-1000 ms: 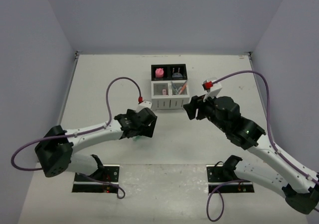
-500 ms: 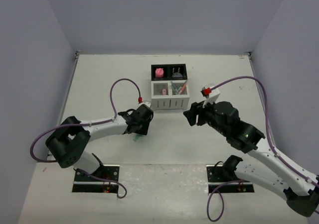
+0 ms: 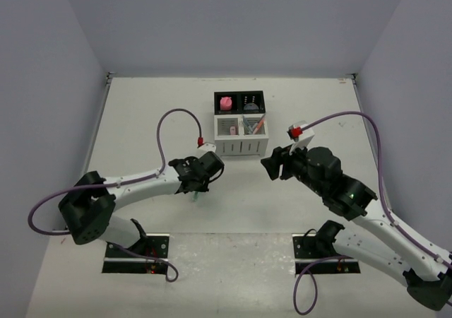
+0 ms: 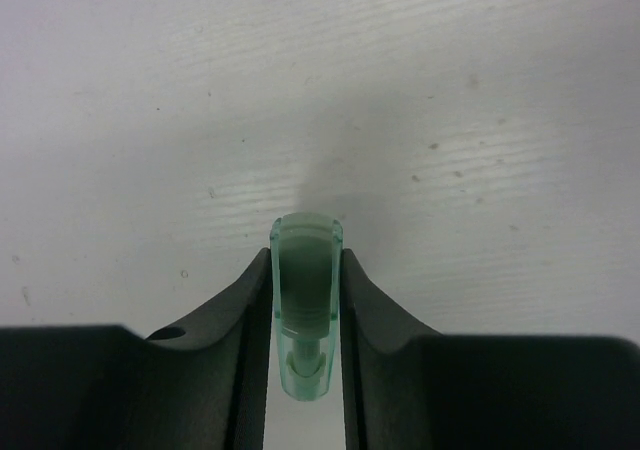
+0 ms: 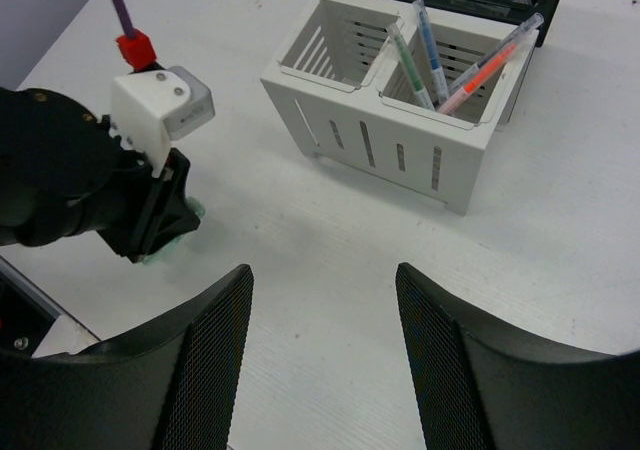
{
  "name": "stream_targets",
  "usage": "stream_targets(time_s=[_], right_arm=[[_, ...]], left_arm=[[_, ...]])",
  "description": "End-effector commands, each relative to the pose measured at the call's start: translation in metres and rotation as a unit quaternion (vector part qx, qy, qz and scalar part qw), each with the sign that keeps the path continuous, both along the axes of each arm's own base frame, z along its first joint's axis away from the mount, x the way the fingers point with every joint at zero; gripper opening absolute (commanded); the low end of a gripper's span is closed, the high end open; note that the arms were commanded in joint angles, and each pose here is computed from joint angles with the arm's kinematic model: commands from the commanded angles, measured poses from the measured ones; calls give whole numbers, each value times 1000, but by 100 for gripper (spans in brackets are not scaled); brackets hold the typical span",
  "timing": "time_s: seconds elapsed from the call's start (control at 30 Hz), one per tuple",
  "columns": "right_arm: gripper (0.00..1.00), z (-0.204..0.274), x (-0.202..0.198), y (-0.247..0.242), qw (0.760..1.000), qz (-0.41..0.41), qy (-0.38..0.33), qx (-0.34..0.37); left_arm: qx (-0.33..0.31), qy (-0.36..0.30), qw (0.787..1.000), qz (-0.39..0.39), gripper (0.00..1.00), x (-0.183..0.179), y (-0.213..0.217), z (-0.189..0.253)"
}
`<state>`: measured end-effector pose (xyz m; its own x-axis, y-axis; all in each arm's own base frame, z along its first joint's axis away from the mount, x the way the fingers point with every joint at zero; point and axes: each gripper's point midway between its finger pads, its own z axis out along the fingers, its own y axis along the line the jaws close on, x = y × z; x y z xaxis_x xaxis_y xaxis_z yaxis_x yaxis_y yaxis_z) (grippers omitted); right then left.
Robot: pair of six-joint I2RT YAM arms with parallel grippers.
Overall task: Sort the stationery into containers
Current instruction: Pick up the stationery from the corner of the board, then place the stationery in the storage box.
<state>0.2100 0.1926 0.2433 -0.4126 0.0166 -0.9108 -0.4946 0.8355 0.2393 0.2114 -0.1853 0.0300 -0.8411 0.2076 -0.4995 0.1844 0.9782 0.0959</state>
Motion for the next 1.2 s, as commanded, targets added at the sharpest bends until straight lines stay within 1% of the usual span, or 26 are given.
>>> stream_targets(time_s=[0.0,0.07,0.13,0.17,0.2,0.23,0.3,0.37,0.43,0.47,0.57,0.67,0.8,0.9,0.93,1.0,1.07,1.17], right_arm=[[61,8,3,0,1000,-8,-16,18],[61,8,4,-3,999,-17,-20,22],[61,9,5,-7,999,-28,-25,27],[61,10,5,-9,999,-34,-28,30],[62,11,6,-12,998,-45,-31,36],[63,12,8,-16,997,-58,-35,36],[64,12,10,-23,995,-77,-38,40],[68,14,11,-28,994,-90,-42,44],[71,13,12,-31,993,-98,-44,45],[73,12,12,-32,993,-102,-44,45],[76,10,15,-35,992,-114,-42,41],[76,10,15,-34,992,-113,-42,42],[77,9,14,-34,992,-109,-42,42],[76,9,14,-33,992,-108,-41,41],[76,9,14,-33,993,-108,-41,41],[77,8,14,-33,993,-107,-40,41],[77,8,13,-32,993,-104,-39,41],[77,7,13,-31,993,-103,-37,40]], left_arm=[[-60,-137,988,45,0,28,-18,96],[-94,-174,979,52,0,38,-26,121],[-132,-220,965,57,0,50,-34,151],[-150,-243,956,63,0,57,-38,165],[-173,-278,942,74,0,68,-44,184],[-178,-294,936,72,0,74,-46,196],[-202,-339,915,78,0,90,-57,222],[-216,-370,899,93,0,108,-61,242],[-236,-387,885,107,0,126,-67,256],[-254,-403,872,111,0,131,-70,270],[-249,-441,856,105,0,150,-78,275],[-251,-461,843,118,0,164,-74,272],[-274,-467,834,105,0,182,-82,265],[-272,-470,833,105,0,190,-85,260],[-269,-472,833,106,3,193,-85,256],[-263,-474,834,108,7,197,-83,251],[-268,-470,834,107,7,207,-82,240],[-273,-452,842,112,7,215,-84,221]])
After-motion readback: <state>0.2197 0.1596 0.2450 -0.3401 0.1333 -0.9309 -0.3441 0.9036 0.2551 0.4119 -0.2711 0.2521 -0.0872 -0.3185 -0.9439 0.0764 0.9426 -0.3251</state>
